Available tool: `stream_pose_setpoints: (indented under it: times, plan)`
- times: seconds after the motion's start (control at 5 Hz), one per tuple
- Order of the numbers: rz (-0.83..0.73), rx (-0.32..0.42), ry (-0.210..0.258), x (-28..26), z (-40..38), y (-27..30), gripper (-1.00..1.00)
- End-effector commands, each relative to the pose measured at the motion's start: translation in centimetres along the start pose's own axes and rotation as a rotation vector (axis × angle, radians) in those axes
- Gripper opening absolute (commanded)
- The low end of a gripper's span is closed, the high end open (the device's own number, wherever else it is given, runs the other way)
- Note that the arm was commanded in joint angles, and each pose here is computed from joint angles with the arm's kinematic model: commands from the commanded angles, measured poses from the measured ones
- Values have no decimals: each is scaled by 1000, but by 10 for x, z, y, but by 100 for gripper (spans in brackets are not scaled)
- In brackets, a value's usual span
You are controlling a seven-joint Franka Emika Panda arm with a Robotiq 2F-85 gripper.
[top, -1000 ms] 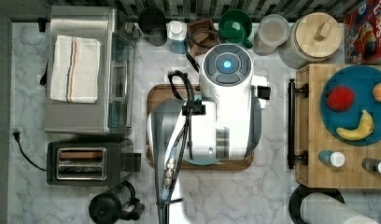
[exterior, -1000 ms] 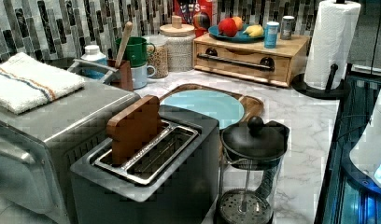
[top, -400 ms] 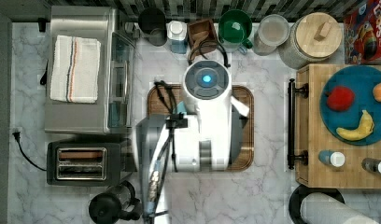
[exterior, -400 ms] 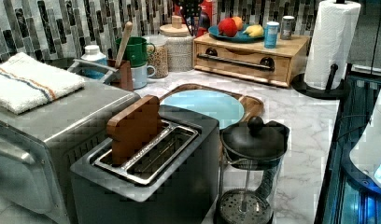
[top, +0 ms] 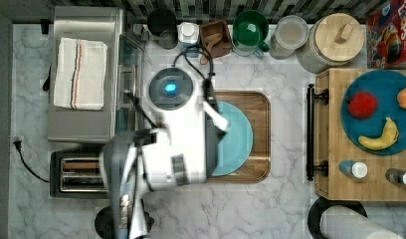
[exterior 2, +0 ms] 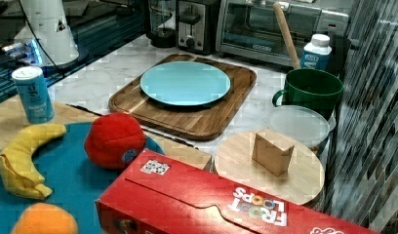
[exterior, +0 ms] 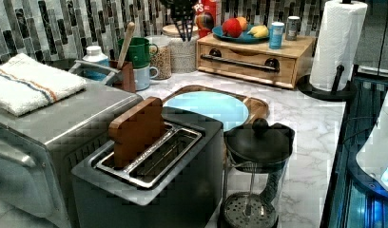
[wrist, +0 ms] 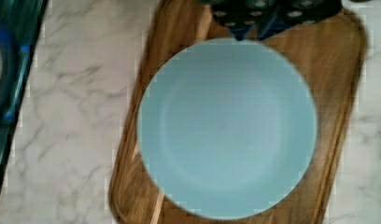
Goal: Pick up the toast.
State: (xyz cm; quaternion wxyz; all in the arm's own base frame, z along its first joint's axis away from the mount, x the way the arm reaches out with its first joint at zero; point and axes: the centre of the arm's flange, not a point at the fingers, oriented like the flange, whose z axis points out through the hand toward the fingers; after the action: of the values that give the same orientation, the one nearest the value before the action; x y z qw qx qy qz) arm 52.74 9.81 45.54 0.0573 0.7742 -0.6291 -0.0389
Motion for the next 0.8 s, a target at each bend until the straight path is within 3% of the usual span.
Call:
stream_pose_setpoints:
  times: [0.2, 0.8]
  plan:
    - [110, 111, -3, -147, -79, -8, 100]
    - [204, 107, -57, -221, -64, 2, 100]
